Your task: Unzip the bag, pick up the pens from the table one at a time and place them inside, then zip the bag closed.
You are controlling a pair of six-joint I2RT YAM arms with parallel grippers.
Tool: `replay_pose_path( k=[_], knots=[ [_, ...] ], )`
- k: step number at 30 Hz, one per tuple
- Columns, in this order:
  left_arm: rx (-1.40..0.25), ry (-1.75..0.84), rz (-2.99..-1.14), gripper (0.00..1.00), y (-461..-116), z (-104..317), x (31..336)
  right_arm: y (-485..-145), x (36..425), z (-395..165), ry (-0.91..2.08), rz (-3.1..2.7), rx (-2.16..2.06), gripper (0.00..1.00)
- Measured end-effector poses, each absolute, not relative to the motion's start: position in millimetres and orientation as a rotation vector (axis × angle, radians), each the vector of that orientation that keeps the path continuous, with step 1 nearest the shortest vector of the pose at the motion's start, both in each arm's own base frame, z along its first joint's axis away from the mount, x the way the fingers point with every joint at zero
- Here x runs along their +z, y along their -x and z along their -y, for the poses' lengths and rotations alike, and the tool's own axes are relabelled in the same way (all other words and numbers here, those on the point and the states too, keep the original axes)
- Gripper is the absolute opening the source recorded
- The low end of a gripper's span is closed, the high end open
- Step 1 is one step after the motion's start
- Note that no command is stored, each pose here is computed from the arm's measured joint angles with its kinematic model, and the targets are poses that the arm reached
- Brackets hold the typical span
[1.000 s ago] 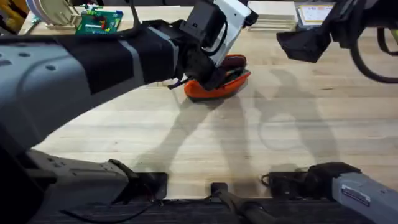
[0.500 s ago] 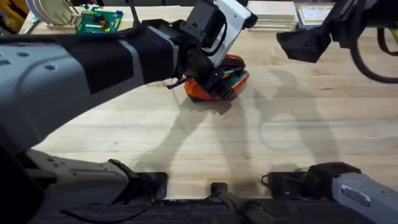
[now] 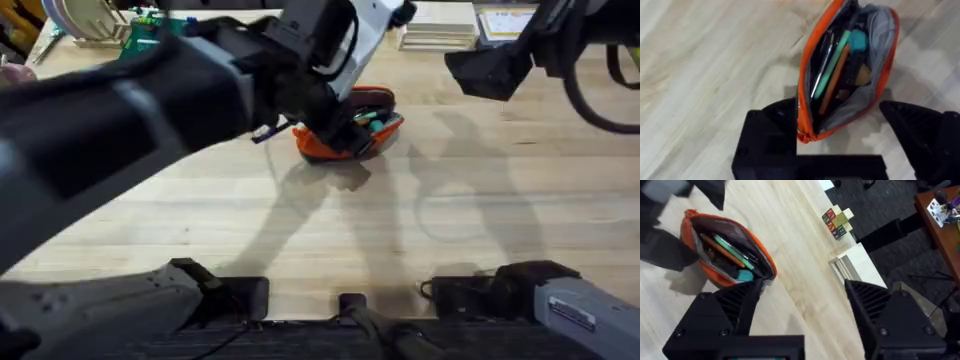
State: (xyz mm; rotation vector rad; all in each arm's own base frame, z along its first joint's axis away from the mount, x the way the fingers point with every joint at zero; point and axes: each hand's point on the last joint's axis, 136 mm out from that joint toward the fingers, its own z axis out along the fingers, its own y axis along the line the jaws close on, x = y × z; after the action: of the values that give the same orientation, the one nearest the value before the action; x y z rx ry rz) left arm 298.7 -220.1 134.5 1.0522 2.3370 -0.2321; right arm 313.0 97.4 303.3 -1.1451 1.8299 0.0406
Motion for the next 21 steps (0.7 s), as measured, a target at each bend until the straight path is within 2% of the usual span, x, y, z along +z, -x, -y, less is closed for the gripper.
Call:
replay_pose_path(
  k=[8, 21],
  knots=[
    [-0.253, -0.987, -2.238, 0.993, -296.9, 210.6, 172.2, -313.0, 303.4, -97.4, 1.145, -1.83, 0.041, 0.998],
    [-0.173, -0.731, -2.261, 0.991, -279.2, 123.7, 152.3, -312.9, 303.3, -97.5, 1.145, -1.83, 0.041, 0.997]
  ],
)
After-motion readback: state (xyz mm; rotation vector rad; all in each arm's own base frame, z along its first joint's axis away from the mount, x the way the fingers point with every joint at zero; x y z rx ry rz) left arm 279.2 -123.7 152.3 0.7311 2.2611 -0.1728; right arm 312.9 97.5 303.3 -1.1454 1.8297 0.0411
